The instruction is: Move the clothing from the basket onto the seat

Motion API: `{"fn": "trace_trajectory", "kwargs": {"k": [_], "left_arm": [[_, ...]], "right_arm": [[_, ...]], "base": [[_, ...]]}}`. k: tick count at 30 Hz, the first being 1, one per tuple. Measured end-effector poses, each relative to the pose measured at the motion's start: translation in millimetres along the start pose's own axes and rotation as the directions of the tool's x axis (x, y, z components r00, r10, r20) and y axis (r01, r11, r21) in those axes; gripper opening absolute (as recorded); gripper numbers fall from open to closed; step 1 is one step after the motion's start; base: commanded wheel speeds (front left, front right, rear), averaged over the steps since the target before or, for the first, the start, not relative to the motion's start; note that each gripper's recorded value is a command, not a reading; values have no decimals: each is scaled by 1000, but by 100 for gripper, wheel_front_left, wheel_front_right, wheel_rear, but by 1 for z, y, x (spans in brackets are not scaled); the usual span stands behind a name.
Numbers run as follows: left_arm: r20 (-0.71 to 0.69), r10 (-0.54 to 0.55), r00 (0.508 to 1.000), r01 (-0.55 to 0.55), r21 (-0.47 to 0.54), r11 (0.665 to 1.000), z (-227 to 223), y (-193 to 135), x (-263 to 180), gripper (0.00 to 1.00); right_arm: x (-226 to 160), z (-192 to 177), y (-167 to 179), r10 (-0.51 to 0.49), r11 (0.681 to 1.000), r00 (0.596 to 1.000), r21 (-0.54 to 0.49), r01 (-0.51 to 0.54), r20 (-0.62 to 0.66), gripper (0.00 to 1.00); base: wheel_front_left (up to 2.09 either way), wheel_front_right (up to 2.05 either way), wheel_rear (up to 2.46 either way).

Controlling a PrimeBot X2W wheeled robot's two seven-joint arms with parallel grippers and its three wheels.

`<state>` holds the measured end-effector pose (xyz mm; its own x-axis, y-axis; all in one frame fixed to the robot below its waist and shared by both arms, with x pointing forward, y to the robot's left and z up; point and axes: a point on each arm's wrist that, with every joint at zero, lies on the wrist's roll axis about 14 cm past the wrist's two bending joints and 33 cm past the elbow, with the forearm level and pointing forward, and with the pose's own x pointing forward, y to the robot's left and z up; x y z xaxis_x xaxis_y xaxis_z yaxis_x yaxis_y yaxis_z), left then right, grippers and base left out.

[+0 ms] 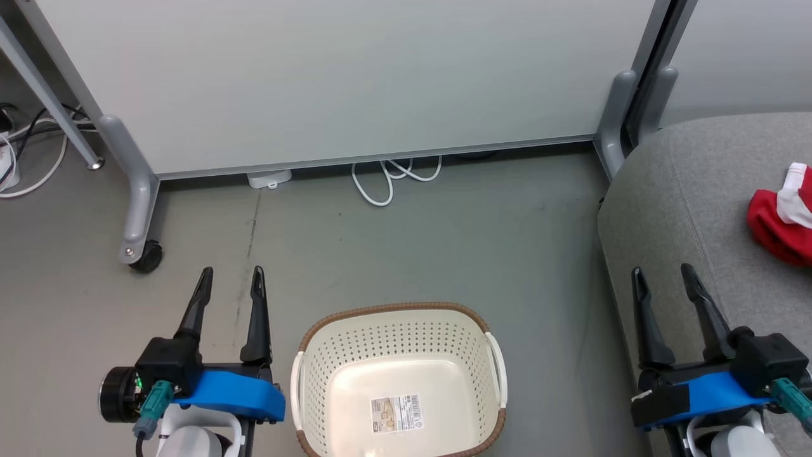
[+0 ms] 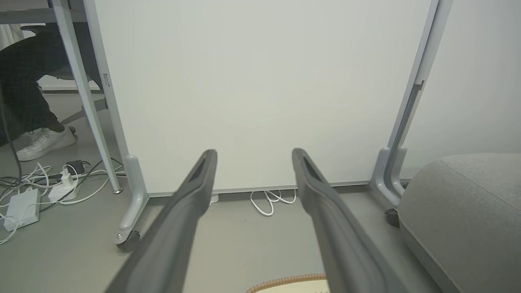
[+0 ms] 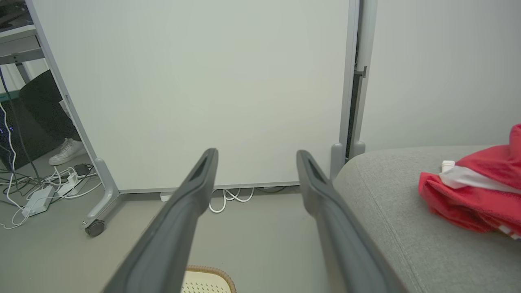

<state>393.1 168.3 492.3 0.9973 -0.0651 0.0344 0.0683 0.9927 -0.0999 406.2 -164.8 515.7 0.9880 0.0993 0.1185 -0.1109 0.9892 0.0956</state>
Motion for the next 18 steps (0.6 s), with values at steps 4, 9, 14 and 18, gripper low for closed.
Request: {"fn": "trace_trajectory", "kwargs": {"k": [4,9,14,18], "left_arm": [[-55,6,998,-7,-10,1000,-17,1,-8,0],[-113,30,993,-38,-63,997,-32,6,-17,0],[-123,56,991,-76,-156,985,-32,11,-16,0],[-127,71,989,-99,-226,969,-31,14,-16,0]], "right_arm": [[-4,-11,-1,-5,1000,999,5,5,-36,0],[-8,-22,-5,-27,998,997,57,31,-79,0],[-10,-23,-10,-55,986,994,150,68,-90,0],[-10,-23,-13,-72,971,993,222,92,-97,0]], "base": [[0,0,0],[0,0,0],[0,0,0],[0,0,0]]}}
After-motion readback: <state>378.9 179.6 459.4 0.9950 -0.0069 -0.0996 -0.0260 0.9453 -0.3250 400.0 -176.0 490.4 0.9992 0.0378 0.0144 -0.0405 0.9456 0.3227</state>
